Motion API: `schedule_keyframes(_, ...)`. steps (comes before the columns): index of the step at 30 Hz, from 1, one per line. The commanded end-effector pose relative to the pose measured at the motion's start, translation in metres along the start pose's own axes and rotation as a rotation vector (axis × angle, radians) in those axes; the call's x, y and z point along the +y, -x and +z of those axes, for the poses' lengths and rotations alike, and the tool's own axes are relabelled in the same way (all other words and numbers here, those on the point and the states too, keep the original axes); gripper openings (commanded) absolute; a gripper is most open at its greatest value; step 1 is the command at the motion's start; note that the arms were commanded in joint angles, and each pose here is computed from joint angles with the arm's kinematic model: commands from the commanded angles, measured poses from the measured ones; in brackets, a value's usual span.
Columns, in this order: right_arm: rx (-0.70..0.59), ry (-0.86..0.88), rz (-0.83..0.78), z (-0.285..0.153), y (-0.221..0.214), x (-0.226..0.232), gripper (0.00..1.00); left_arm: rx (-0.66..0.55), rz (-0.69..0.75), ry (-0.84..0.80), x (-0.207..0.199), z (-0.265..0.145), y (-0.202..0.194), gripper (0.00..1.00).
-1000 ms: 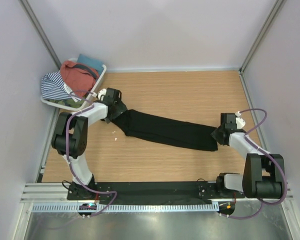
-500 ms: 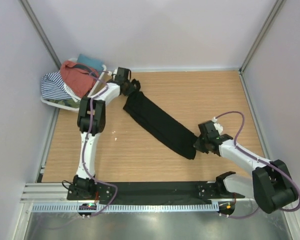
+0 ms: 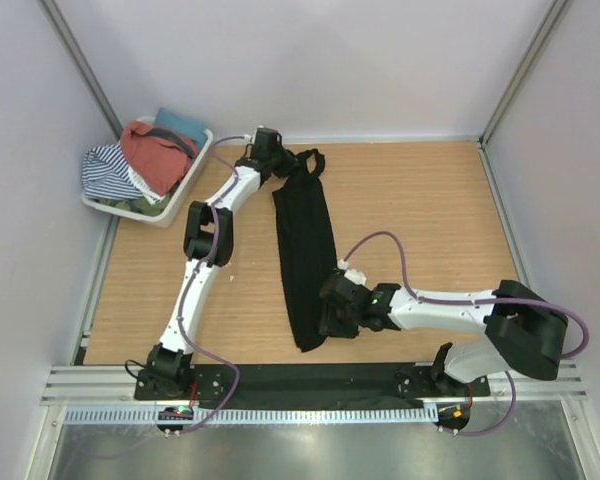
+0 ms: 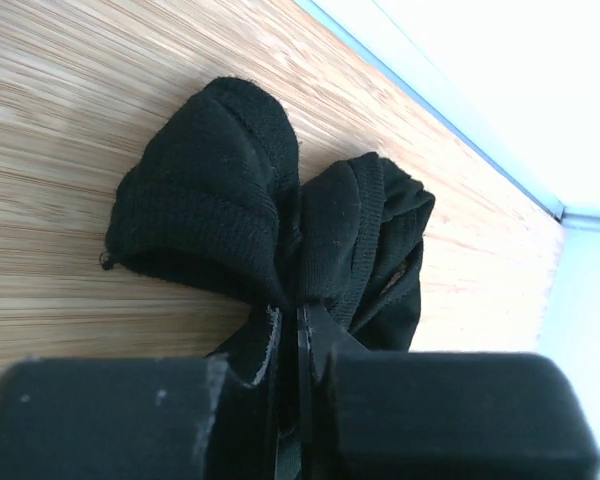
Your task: Fold and stack the tank tops
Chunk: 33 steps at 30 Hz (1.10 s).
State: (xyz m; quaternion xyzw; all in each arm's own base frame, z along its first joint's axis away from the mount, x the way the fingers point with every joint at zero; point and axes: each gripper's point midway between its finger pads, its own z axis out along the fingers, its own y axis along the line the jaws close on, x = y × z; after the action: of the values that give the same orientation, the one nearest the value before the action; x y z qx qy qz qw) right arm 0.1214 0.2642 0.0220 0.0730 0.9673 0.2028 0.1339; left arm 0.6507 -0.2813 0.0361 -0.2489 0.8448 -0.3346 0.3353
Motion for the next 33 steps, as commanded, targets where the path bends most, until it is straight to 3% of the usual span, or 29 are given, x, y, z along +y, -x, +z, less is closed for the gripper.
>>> schedule_keyframes(1,0.012,0.172,-0.136,-0.017,-0.005,0.059,0.5,-0.035,0.015,-0.061,-0.027,-0.014,0.014,0.06)
schedule_keyframes(2,0.006,0.197,-0.149,-0.021,-0.005,0.065,0.63,-0.056,0.021,-0.056,-0.03,-0.018,0.022,0.1)
schedule_keyframes(3,-0.004,0.217,-0.161,-0.025,-0.004,0.07,0.68,-0.06,0.035,-0.055,-0.032,-0.021,0.024,0.33)
schedule_keyframes(6,-0.069,0.212,-0.195,-0.045,0.012,0.076,0.72,-0.074,0.053,-0.064,-0.041,-0.03,0.033,0.66)
schedule_keyframes(7,-0.097,0.194,-0.229,-0.049,0.02,0.075,0.72,-0.071,0.057,-0.062,-0.041,-0.033,0.033,0.69)
schedule_keyframes(10,-0.174,0.127,-0.276,-0.062,0.051,0.072,0.71,-0.08,0.064,-0.066,-0.047,-0.05,0.045,0.72)
schedule_keyframes(15,-0.202,0.092,-0.262,-0.062,0.092,0.059,0.69,-0.067,0.1,-0.117,-0.06,-0.093,0.07,0.85)
schedule_keyframes(20,-0.227,0.042,-0.257,-0.057,0.128,0.036,0.69,-0.11,0.181,-0.077,-0.062,-0.132,0.088,0.91)
schedule_keyframes(24,-0.276,0.04,-0.232,-0.052,0.168,0.027,0.66,-0.072,0.197,-0.062,-0.064,-0.168,0.075,0.9)
schedule_keyframes(25,-0.266,0.029,-0.226,-0.044,0.174,0.023,0.63,-0.032,0.186,-0.024,-0.044,-0.17,0.057,0.9)
schedule_keyframes(27,-0.296,0.03,-0.207,-0.044,0.201,0.022,0.58,-0.058,0.204,-0.057,-0.058,-0.203,0.054,0.89)
schedule_keyframes(28,-0.291,0.017,-0.203,-0.036,0.208,0.019,0.54,-0.013,0.191,-0.005,-0.028,-0.204,0.03,0.89)
schedule_keyframes(29,-0.301,0.012,-0.198,-0.033,0.218,0.018,0.53,-0.04,0.207,-0.035,-0.041,-0.229,0.029,0.89)
schedule_keyframes(30,-0.31,0.054,-0.202,-0.034,0.23,0.03,0.53,-0.05,0.209,-0.034,-0.037,-0.237,0.025,0.89)
schedule_keyframes(31,-0.317,0.053,-0.19,-0.032,0.242,0.026,0.53,-0.008,0.202,0.017,-0.008,-0.239,0.001,0.89)
schedule_keyframes(33,-0.305,0.074,-0.178,-0.017,0.262,0.031,0.53,-0.039,0.22,-0.005,-0.012,-0.266,-0.008,0.89)
